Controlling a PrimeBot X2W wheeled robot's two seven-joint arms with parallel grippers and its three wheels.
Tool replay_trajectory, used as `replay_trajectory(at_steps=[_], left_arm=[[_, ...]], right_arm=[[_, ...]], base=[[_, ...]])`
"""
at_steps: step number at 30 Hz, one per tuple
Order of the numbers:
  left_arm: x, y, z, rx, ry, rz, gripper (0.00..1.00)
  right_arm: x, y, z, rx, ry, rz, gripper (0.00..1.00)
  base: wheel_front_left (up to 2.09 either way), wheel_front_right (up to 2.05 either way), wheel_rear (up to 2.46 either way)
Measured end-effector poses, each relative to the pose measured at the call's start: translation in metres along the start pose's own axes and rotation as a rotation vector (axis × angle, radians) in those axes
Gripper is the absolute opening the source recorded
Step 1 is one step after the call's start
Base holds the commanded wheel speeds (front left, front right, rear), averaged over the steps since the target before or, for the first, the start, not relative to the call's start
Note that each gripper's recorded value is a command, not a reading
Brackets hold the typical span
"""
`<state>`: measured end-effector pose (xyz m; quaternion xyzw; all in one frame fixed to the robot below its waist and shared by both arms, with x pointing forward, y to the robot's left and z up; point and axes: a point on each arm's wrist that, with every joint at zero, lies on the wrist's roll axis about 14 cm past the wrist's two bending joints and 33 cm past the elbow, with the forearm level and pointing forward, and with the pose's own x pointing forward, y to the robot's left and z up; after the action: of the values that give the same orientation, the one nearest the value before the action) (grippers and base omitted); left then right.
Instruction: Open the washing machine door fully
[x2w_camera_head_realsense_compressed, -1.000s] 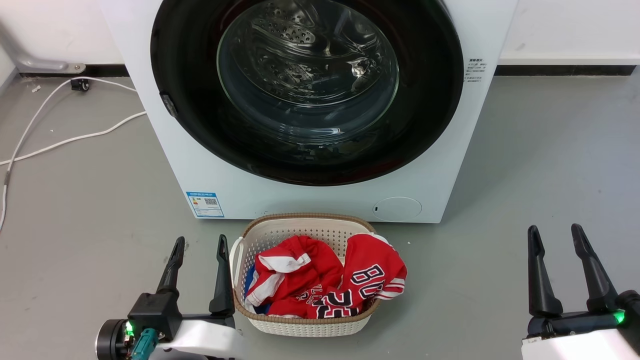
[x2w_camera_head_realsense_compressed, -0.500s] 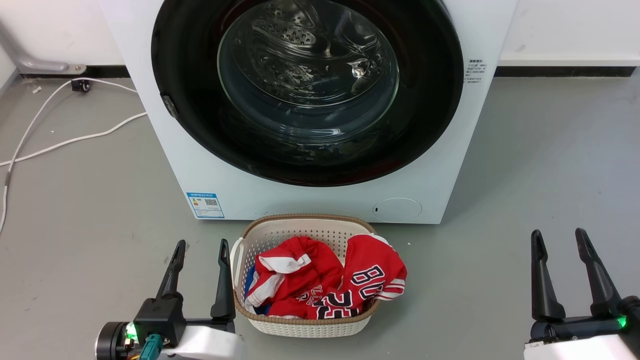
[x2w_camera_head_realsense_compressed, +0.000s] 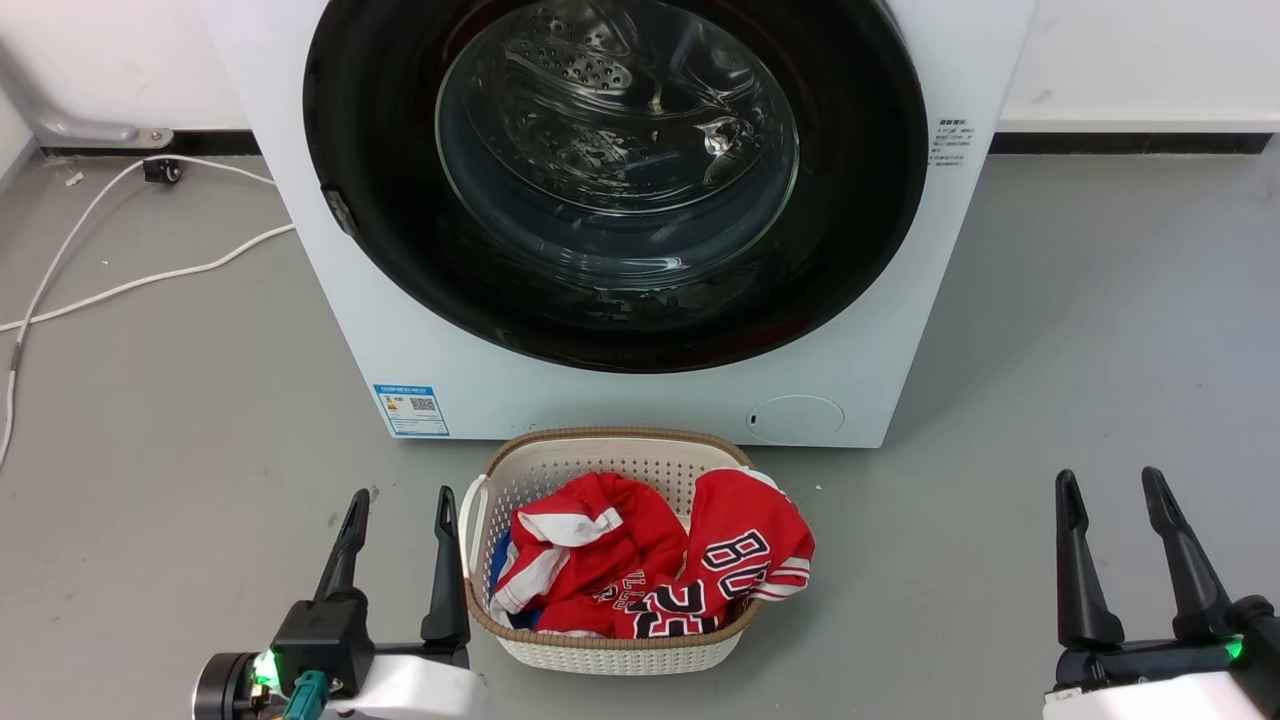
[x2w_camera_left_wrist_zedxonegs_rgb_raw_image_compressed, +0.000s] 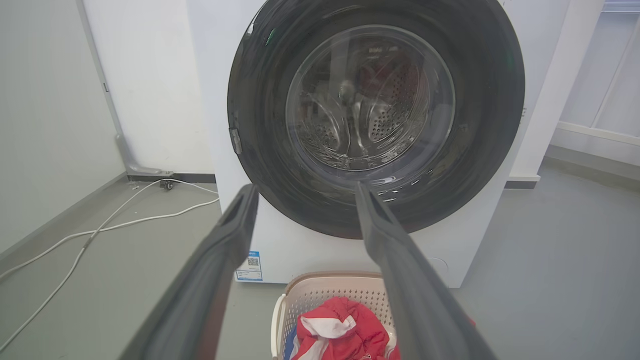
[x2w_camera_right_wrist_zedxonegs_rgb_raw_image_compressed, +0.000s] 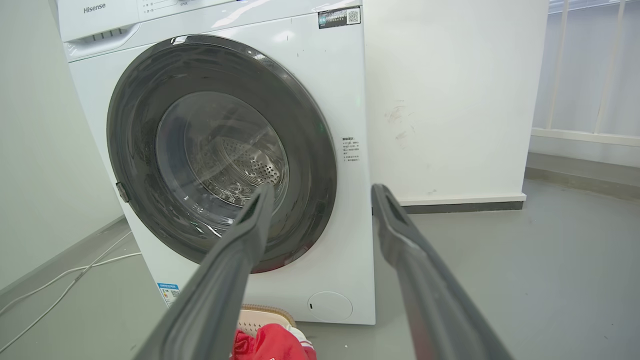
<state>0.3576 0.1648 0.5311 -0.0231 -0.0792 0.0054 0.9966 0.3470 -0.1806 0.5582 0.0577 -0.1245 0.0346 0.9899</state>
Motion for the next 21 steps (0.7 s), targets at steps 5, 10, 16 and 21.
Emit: replay_trajectory(at_steps=[5, 10, 16, 21], left_arm=[[0.000, 0.000, -0.001, 0.001, 0.004, 0.002, 1.00], [0.000, 0.000, -0.002, 0.002, 0.006, 0.002, 1.00], [-0.001, 0.000, -0.002, 0.002, 0.007, 0.006, 1.00], [-0.001, 0.000, -0.002, 0.002, 0.005, 0.005, 1.00]], right_arm=[[-0.001, -0.001, -0.001, -0.004, 0.004, -0.003, 1.00], [-0.001, 0.001, -0.002, -0.004, 0.006, 0.003, 0.00], [-0.003, -0.013, -0.006, 0.221, -0.002, -0.078, 0.00], [-0.010, -0.029, -0.022, 0.556, 0.001, -0.197, 0.00]], base=[[0.00, 0.00, 0.00], [0.00, 0.00, 0.00], [0.00, 0.00, 0.00], [0.00, 0.00, 0.00]])
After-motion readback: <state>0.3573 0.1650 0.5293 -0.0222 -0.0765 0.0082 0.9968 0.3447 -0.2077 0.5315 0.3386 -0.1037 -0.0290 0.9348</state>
